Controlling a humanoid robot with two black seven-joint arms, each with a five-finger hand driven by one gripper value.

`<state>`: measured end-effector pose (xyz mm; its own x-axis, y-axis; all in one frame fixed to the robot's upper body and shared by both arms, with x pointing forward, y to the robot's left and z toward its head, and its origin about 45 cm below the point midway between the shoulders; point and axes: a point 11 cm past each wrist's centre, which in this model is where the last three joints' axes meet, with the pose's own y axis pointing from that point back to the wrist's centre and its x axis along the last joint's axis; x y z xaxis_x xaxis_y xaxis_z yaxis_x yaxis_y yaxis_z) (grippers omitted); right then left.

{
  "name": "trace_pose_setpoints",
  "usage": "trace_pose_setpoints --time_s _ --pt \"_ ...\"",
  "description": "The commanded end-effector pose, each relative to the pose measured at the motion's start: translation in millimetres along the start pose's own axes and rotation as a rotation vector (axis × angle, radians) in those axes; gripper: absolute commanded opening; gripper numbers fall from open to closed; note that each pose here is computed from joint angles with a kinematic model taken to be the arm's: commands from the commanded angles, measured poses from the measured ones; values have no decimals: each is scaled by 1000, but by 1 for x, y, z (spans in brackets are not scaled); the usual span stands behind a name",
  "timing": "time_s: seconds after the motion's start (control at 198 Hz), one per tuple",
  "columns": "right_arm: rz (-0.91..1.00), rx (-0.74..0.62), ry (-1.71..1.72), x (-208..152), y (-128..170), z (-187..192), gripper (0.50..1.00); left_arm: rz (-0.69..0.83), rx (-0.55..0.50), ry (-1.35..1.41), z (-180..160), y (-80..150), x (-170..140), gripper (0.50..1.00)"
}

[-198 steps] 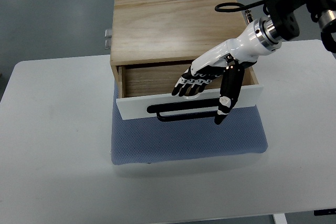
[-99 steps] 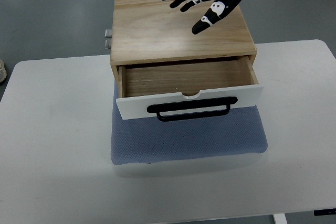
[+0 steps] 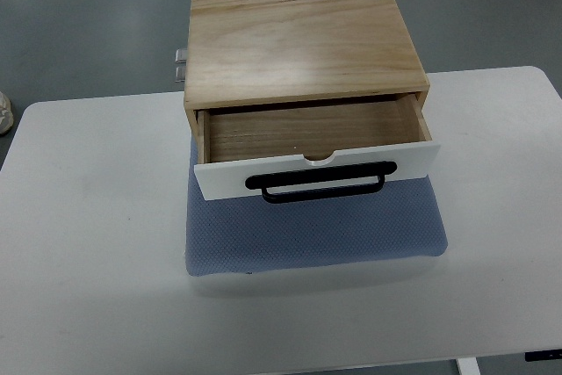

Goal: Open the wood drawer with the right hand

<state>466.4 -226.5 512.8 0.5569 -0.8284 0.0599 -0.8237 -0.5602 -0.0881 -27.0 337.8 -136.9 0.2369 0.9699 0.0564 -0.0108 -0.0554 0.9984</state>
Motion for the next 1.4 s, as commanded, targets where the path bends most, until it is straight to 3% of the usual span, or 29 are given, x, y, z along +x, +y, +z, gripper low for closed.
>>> trace_pose_setpoints --time_s 0.0,0.384,0.657,0.956,1.396 --pt "79 49 -68 17 -6 6 942 0 0 0 0 0 0 1000" --pt "355 183 -217 82 0 43 942 0 0 -1 0 0 0 1000" --pt "557 93 -319 116 14 108 944 0 0 0 0 0 0 1000" --pt "635 33 -406 116 24 173 944 0 0 0 0 0 0 1000" --pt "642 15 -532 96 23 212 944 0 0 0 0 0 0 1000"
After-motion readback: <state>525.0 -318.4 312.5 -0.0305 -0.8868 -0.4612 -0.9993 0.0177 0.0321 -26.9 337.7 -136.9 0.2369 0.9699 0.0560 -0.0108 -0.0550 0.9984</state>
